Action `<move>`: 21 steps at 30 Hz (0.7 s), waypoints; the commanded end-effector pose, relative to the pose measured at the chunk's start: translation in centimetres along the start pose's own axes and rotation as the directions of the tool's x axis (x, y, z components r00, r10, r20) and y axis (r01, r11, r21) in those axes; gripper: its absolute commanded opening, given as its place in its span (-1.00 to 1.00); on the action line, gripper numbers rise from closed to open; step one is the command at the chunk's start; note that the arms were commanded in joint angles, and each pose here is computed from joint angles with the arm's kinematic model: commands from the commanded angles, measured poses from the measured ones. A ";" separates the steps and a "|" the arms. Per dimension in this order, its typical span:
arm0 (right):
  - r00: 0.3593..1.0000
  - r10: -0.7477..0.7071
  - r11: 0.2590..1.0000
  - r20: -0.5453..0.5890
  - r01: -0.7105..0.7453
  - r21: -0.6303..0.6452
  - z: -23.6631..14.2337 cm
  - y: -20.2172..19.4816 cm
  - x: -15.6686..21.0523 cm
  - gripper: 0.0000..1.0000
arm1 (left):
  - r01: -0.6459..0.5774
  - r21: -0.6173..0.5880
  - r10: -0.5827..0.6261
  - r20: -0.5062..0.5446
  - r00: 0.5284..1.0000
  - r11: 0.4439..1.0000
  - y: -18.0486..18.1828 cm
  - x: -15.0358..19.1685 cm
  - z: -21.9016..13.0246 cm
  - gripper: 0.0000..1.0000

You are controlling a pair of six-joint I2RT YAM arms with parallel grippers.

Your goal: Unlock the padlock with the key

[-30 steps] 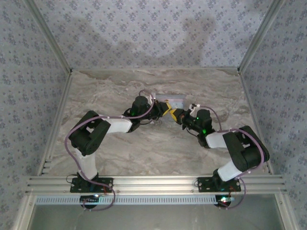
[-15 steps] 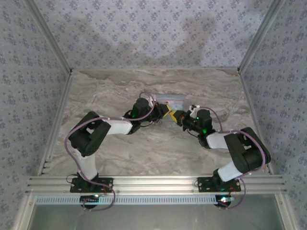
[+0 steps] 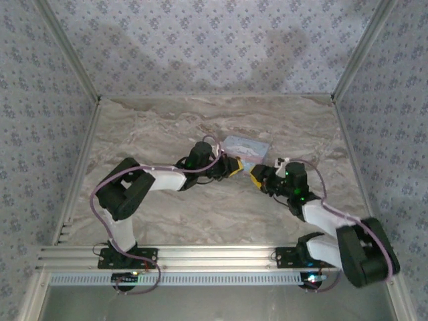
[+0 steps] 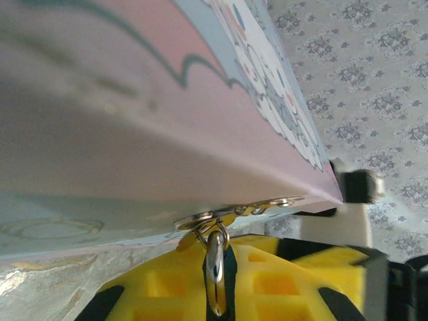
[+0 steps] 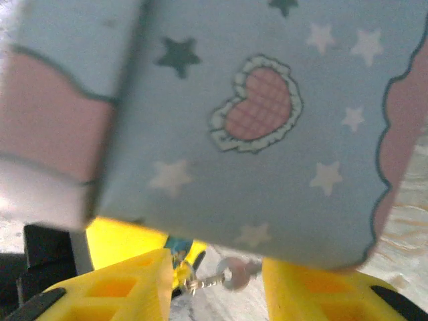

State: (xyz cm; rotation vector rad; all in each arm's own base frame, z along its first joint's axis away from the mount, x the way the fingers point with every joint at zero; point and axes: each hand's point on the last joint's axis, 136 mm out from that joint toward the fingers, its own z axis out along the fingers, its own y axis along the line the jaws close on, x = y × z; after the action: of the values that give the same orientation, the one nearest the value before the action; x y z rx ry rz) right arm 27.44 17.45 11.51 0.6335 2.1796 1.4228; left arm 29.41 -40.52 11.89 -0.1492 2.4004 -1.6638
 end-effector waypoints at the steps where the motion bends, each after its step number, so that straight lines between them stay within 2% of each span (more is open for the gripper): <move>1: 0.994 -0.098 0.974 -0.045 0.105 0.202 -2.2 -3.2 1.3 -0.07 | -0.043 0.058 0.044 -0.020 0.999 0.997 -2.5 0.4 -0.5 -1.00; 5: 0.977 -0.205 0.939 -0.064 0.215 0.270 -4.0 -3.2 1.5 -0.12 | -0.021 0.045 0.022 -0.021 1.000 0.999 -1.8 0.5 -0.5 -1.00; 10: 0.929 -0.352 0.870 -0.115 0.370 0.325 -4.4 -2.2 1.9 -0.14 | -0.015 0.037 0.016 -0.020 1.000 0.999 -1.6 0.7 -0.6 -1.00; 16: 0.802 -0.559 0.714 -0.211 0.594 0.369 -3.6 -0.2 2.4 -0.19 | -0.002 0.017 0.002 -0.033 0.999 1.000 -1.2 1.1 -0.5 -1.00; 21: 0.715 -0.646 0.611 -0.266 0.694 0.381 -2.2 1.1 2.5 -0.18 | 0.001 0.019 0.000 -0.042 0.999 1.000 -1.3 1.2 -0.5 -1.00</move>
State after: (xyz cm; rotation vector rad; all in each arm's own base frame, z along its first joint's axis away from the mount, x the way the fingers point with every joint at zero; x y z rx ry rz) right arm 23.66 18.52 12.96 -0.0616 2.4602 0.7202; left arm 28.86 -40.35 10.93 -0.1638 2.4471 -1.6396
